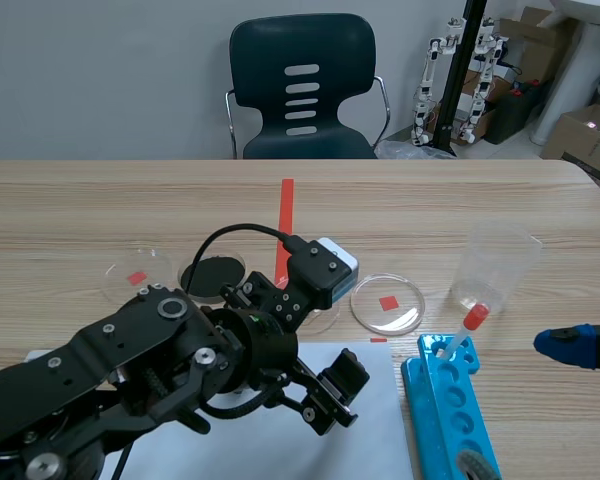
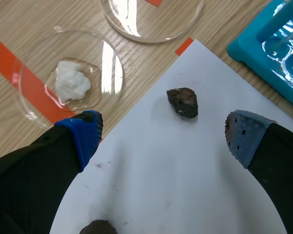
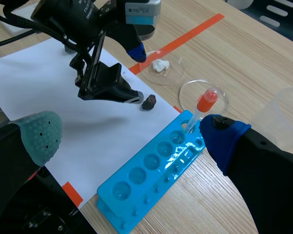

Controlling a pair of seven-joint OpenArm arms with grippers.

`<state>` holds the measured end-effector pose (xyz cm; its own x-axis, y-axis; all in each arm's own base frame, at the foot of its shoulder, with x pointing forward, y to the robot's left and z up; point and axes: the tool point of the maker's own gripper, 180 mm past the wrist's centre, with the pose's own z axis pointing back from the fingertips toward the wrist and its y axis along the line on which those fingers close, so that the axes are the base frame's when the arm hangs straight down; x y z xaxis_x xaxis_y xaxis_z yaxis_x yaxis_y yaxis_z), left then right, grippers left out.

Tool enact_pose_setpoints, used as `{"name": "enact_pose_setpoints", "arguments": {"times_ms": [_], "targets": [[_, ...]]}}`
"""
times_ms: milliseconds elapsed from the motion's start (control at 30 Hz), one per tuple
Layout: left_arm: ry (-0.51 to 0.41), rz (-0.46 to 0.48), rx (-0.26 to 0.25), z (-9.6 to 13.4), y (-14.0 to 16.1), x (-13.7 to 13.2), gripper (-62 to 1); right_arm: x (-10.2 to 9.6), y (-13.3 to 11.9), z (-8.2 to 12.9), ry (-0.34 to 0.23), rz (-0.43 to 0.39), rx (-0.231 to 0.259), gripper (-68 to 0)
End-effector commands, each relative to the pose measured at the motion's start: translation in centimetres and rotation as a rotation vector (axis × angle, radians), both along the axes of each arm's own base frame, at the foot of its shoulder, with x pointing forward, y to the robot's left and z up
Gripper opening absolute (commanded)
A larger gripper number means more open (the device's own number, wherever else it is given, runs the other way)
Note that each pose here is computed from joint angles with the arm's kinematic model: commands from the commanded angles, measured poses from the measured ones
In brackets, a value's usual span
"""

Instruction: Put the right mineral back

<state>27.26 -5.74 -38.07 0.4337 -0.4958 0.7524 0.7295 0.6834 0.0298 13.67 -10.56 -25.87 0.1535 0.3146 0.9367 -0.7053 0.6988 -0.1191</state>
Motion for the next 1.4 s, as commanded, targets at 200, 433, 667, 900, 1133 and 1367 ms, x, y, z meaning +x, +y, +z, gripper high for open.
{"name": "enact_pose_setpoints", "arguments": {"times_ms": [200,433,667,900,1133,1367], "targets": [[-0.02,0.014,-0.013,1.29,0.42,0.46,-8.4,0.28,0.16,0.5,-0.017,-0.001,0.017,-8.8],[-0.018,0.014,-0.012,1.23,0.42,0.37,-8.4,0.28,0.16,0.5,-0.017,-0.001,0.017,-8.8],[-0.017,0.014,-0.012,1.22,0.43,0.37,-8.4,0.28,0.16,0.5,-0.017,-0.001,0.017,-8.8],[-0.017,0.014,-0.012,1.22,0.43,0.37,-8.4,0.28,0.16,0.5,-0.017,-0.001,0.017,-8.8],[-0.017,0.014,-0.012,1.22,0.43,0.37,-8.4,0.28,0.16,0.5,-0.017,-0.001,0.017,-8.8],[-0.017,0.014,-0.012,1.22,0.43,0.37,-8.4,0.28,0.16,0.5,-0.017,-0.001,0.017,-8.8]]}}
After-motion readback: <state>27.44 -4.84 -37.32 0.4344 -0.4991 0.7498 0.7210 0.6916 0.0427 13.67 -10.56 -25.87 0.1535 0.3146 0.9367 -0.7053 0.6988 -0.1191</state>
